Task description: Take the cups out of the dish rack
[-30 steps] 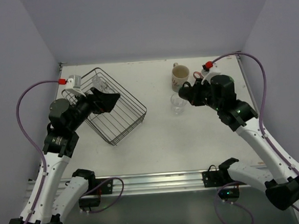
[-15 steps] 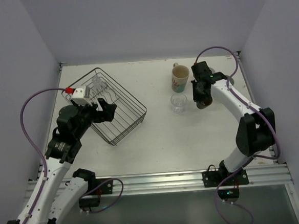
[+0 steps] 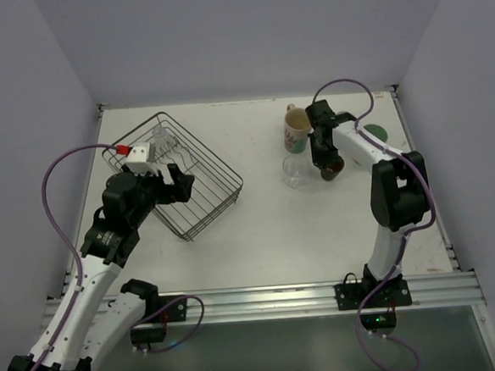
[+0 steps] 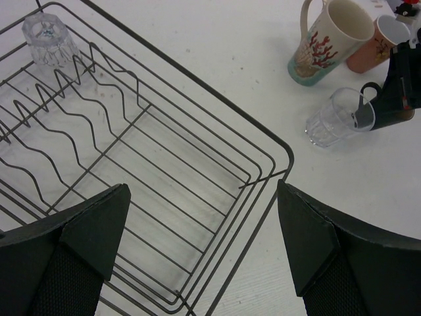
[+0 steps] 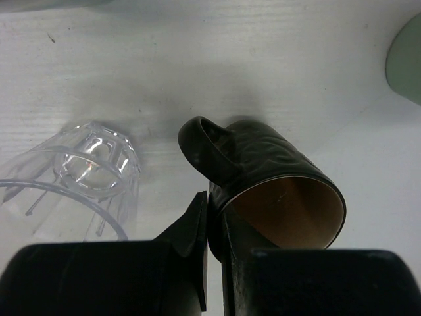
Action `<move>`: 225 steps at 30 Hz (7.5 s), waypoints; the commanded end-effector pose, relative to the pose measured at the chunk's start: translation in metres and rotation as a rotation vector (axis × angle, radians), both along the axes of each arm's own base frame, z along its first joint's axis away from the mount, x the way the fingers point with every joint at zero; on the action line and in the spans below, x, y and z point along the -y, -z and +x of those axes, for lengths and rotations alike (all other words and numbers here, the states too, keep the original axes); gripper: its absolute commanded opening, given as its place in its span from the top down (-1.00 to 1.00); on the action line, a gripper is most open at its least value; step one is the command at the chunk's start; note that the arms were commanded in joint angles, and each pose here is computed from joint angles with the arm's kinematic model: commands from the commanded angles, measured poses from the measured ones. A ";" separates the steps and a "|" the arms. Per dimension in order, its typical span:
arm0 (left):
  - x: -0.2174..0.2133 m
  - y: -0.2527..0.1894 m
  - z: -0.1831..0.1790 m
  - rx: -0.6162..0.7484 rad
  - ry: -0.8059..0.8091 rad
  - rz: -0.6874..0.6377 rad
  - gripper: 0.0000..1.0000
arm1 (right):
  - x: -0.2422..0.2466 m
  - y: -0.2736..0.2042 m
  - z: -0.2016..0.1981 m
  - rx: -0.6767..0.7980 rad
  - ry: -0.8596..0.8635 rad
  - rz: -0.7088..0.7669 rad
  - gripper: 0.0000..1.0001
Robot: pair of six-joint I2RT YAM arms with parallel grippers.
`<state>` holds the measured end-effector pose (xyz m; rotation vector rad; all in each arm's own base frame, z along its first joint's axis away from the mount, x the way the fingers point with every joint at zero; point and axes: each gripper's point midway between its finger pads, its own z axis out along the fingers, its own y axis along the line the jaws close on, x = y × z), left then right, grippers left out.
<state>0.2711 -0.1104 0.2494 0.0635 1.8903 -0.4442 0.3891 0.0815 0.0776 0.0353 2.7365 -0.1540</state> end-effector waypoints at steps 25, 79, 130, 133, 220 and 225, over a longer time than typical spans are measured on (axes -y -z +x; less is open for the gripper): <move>-0.024 -0.004 0.082 -0.074 -0.310 0.042 -0.98 | -0.027 -0.140 -0.015 0.474 -0.051 0.307 -0.48; -0.118 0.074 0.280 -0.154 -0.569 0.185 0.39 | -0.129 -0.204 -0.127 0.728 -0.408 0.823 -0.43; 0.205 -0.113 -0.022 -0.156 0.661 -0.894 0.60 | -0.194 -0.280 -0.162 0.765 -0.581 1.453 0.26; 0.208 -0.112 -0.023 -0.160 0.665 -0.894 0.57 | -0.191 -0.278 -0.164 0.770 -0.572 1.454 0.58; 0.063 -0.047 -0.023 0.116 0.220 0.053 -1.00 | 0.055 -0.048 -0.038 0.183 0.180 0.146 -0.19; 0.059 -0.081 -0.023 0.171 0.192 0.014 -1.00 | 0.042 -0.113 -0.045 0.378 0.150 0.260 -0.74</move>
